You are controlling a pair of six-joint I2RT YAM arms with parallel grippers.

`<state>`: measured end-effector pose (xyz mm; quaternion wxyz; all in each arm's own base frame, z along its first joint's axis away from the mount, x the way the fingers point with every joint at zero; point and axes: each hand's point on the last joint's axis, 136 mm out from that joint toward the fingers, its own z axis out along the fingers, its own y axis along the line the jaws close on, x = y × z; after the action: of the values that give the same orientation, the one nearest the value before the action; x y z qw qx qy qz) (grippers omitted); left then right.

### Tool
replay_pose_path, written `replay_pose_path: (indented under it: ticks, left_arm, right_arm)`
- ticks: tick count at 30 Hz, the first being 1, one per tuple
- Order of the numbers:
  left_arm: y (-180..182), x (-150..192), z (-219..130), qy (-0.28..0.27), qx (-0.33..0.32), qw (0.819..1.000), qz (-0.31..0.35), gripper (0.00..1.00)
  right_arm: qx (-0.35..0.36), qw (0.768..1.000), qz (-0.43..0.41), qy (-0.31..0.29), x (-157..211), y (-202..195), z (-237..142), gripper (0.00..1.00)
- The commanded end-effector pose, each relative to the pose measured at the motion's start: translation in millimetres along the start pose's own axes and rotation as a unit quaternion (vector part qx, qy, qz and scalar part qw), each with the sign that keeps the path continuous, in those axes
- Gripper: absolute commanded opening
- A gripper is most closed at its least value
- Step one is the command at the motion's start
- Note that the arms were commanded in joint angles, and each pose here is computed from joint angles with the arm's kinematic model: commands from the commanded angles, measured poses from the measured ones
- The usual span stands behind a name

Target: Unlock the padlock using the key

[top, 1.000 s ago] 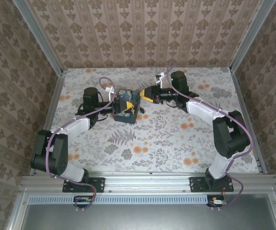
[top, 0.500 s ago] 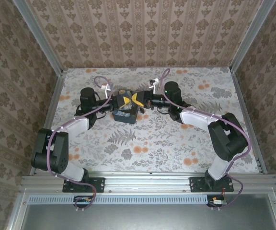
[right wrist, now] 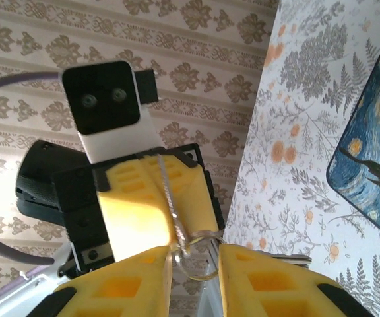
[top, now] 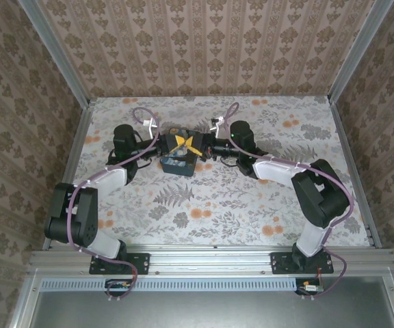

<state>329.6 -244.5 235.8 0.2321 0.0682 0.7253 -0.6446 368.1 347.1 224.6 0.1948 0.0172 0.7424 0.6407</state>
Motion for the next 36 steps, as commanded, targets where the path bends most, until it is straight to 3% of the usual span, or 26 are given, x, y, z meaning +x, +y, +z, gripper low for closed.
replay_pose_path:
  ticks: [1,15,29,36]
  left_arm:
    - [-7,-10,-1,-0.01,0.012,1.0,0.016,0.0]
    - [-9,-9,0,-0.003,0.02,1.0,0.014,0.0]
    - [-5,-4,4,0.005,0.024,1.0,0.001,0.0]
    - [9,-2,1,0.005,0.001,1.0,-0.019,0.0]
  right_arm:
    - [-0.021,1.0,-0.019,-0.003,-6,12,7,0.24]
    - [-0.046,0.998,-0.028,-0.015,-13,23,7,0.22]
    - [-0.081,0.994,-0.066,-0.009,-9,42,3,0.02]
    - [-0.035,0.996,-0.079,0.009,3,21,-11,0.01]
